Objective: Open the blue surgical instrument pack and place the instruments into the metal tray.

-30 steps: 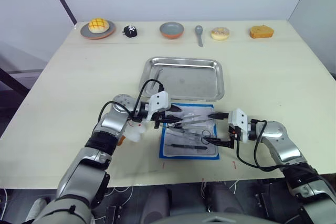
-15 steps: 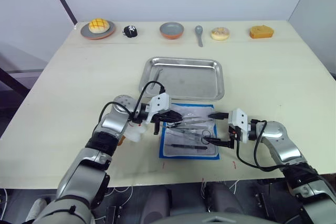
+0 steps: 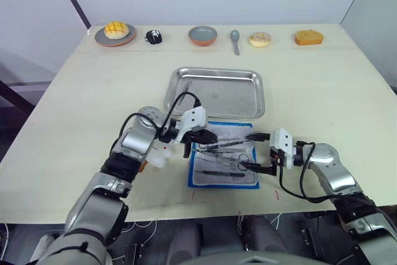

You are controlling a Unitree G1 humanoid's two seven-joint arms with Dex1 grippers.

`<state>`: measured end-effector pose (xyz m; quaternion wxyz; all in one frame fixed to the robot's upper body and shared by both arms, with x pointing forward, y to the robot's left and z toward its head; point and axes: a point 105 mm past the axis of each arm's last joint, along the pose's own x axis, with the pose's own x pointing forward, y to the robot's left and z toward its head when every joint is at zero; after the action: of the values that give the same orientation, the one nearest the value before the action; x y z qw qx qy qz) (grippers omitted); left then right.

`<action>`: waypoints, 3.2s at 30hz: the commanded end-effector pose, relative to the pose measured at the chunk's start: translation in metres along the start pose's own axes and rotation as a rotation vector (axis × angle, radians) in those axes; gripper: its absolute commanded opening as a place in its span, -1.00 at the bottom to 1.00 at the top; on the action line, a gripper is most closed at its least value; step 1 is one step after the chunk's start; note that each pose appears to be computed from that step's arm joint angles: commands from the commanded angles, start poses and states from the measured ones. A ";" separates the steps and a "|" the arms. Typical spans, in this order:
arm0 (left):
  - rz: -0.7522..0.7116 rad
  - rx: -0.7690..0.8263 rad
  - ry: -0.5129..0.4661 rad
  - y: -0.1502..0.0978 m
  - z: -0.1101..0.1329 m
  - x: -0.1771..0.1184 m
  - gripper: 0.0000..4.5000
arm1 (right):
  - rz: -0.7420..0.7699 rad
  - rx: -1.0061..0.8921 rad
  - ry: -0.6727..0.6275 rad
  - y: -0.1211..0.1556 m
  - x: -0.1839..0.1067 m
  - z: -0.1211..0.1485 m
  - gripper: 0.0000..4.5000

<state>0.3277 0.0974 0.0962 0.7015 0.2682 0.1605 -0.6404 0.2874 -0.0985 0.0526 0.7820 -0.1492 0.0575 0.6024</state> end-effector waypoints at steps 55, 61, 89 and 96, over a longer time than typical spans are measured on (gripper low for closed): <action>0.589 -0.274 -0.201 0.071 0.060 -0.086 -0.97 | 0.026 0.119 0.168 0.023 0.003 -0.050 1.00; 0.825 -0.364 -0.156 0.086 0.049 -0.066 -0.97 | 0.029 0.118 0.172 0.023 0.002 -0.051 1.00; 1.145 -0.641 0.004 0.111 -0.021 -0.040 -0.97 | 0.022 0.120 0.175 0.024 0.000 -0.052 1.00; 1.151 -0.649 0.011 0.109 -0.022 -0.040 -0.19 | 0.024 0.122 0.172 0.024 0.001 -0.052 1.00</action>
<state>0.4314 0.1465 0.1136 0.9743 0.0933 0.1869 -0.0837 0.2862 -0.0951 0.0519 0.7868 -0.1419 0.0511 0.5986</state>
